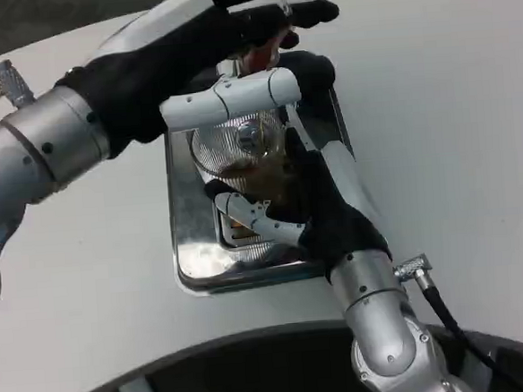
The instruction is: Grasp the cup under the faucet to collect the drink, then remove the cup.
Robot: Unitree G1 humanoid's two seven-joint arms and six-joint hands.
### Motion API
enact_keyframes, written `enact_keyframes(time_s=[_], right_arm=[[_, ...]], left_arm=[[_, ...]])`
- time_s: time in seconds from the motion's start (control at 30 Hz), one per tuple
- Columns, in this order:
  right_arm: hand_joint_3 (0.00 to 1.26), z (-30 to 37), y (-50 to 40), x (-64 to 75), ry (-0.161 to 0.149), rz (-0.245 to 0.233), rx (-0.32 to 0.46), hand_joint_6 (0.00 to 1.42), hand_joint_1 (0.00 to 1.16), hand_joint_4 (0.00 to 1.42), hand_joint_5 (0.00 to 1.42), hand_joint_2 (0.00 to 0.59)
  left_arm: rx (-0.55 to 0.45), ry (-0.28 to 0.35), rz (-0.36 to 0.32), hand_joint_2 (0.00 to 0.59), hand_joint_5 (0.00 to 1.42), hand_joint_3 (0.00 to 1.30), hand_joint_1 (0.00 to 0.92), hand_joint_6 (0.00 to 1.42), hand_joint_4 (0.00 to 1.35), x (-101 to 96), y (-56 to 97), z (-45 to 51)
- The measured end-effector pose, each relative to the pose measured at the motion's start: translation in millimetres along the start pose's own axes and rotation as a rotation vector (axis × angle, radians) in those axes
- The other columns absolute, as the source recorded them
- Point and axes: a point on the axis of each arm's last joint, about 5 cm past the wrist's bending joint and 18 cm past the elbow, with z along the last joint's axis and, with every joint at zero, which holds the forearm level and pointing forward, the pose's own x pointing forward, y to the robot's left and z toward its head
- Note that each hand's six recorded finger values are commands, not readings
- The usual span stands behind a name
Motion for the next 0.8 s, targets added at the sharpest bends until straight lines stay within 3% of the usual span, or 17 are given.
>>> enact_keyframes(time_s=[0.33, 0.53, 0.8], right_arm=[[0.0, -0.3, 4.4, -0.2, 0.008, -0.016, -0.012, 0.22, 0.65, 0.15, 0.22, 0.244], [0.11, 0.5, 6.7, -0.6, 0.006, -0.028, -0.016, 0.36, 0.67, 0.28, 0.36, 0.245], [0.15, 0.7, 8.5, -1.7, 0.005, -0.063, -0.004, 0.4, 0.69, 0.33, 0.41, 0.247]], left_arm=[[-0.002, 0.003, 0.0, 0.109, 0.15, 0.17, 0.0, 0.21, 0.12, -1.1, -0.4, -0.9], [-0.004, 0.006, 0.001, 0.11, 0.15, 0.17, 0.0, 0.21, 0.12, -2.6, -0.8, -1.3], [-0.004, 0.009, 0.0, 0.106, 0.15, 0.17, 0.0, 0.21, 0.12, -5.3, -2.3, -1.0]])
